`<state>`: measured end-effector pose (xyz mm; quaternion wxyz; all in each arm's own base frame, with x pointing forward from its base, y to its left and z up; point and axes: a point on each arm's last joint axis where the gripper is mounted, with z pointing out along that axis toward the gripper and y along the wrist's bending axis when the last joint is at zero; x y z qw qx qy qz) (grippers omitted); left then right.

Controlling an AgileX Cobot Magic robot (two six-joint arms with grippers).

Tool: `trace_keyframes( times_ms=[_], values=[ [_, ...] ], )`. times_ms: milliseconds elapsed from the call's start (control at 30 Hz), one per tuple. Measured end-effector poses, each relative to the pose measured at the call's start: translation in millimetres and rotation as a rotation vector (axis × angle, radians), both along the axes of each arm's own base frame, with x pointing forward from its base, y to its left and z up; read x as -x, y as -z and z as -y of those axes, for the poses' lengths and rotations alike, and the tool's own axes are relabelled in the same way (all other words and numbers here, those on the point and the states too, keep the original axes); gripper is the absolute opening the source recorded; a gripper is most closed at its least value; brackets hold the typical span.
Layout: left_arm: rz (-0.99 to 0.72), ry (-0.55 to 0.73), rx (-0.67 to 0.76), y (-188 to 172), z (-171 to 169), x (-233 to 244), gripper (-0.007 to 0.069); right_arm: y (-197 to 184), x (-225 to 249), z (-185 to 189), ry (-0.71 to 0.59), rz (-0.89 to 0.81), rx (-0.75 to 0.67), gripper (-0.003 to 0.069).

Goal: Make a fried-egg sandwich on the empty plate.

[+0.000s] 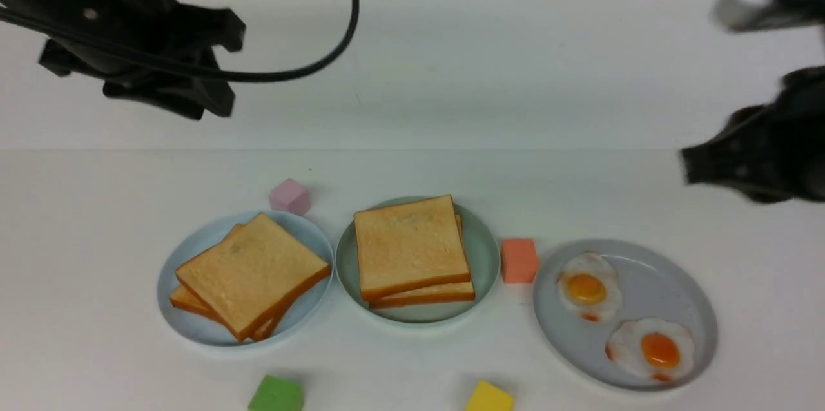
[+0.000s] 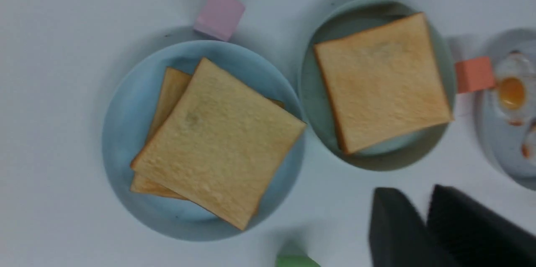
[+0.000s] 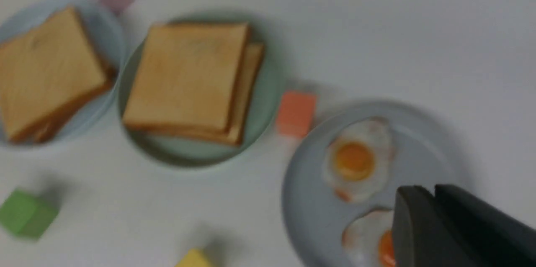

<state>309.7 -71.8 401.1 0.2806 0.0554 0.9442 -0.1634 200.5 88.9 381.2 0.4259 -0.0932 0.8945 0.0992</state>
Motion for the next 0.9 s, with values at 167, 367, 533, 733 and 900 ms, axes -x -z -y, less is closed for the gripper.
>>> trace_keyframes(
  times_ms=[167, 367, 533, 733, 900],
  values=[
    [0.069, -0.003, 0.005, -18, -8, 48, -0.0013, -5, 47, 25, 0.019, 0.209, -0.099, 0.0064],
    [0.092, -0.016, -0.011, -4, -22, 125, -0.0013, 38, 105, 51, -0.026, 0.445, -0.163, -0.0012],
    [0.118, -0.016, 0.034, 32, -30, 192, -0.0013, 85, 130, 62, -0.059, 0.548, -0.177, -0.0012],
    [0.231, 0.001, 0.120, 62, -35, 261, -0.0013, 108, 146, 68, -0.079, 0.651, -0.219, -0.0010],
    [0.387, -0.014, 0.133, 70, -41, 289, -0.0013, 120, 148, 68, -0.085, 0.660, -0.223, -0.0010]
  ],
)
